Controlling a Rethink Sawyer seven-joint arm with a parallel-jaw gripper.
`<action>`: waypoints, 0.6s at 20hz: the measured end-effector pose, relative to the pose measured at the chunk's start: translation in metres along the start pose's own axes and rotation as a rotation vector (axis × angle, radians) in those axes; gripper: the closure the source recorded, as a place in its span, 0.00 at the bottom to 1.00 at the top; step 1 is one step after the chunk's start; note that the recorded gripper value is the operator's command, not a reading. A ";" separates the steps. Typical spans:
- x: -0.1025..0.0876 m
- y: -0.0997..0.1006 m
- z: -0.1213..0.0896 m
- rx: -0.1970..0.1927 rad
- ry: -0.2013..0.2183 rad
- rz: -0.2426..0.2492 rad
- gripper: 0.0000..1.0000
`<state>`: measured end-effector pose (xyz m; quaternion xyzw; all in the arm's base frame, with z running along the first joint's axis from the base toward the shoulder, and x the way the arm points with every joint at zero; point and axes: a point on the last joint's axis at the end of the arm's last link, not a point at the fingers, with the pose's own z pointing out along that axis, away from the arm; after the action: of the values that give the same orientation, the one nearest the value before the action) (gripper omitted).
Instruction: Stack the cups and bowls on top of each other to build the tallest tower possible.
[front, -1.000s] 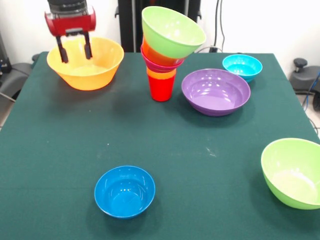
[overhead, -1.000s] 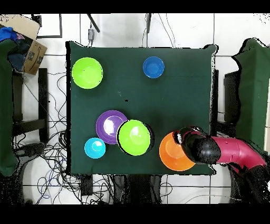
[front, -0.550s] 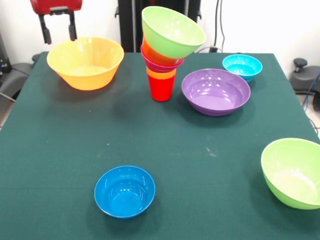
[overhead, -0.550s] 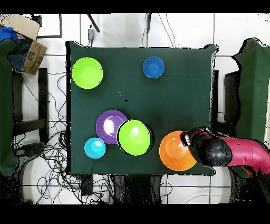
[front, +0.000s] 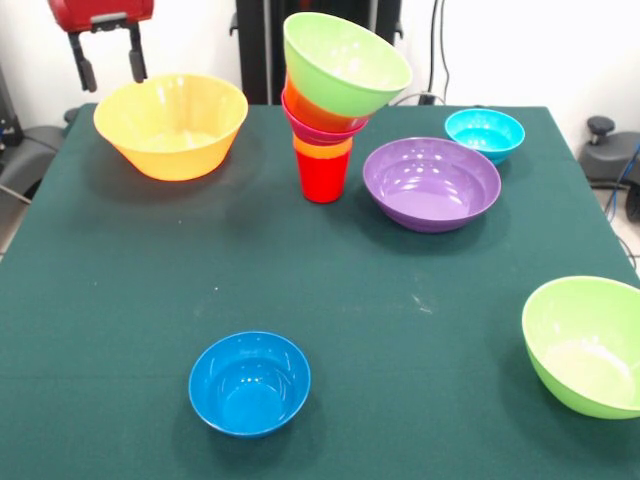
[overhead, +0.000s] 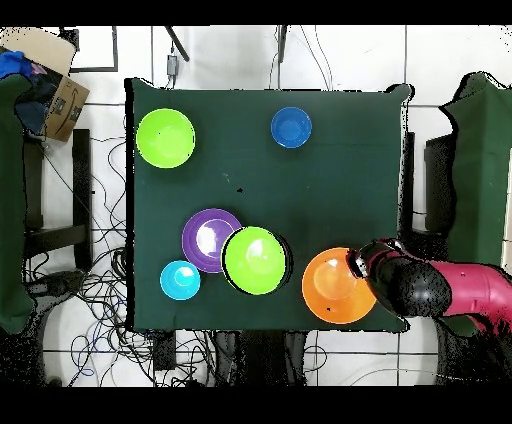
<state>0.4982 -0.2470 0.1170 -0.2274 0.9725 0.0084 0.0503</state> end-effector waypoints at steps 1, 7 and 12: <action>0.001 -0.001 0.001 -0.002 -0.004 -0.009 0.00; 0.003 -0.004 0.003 -0.005 -0.022 -0.054 0.00; 0.009 -0.009 0.003 -0.002 -0.033 -0.069 0.00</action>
<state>0.4947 -0.2587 0.1130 -0.2607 0.9631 0.0116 0.0663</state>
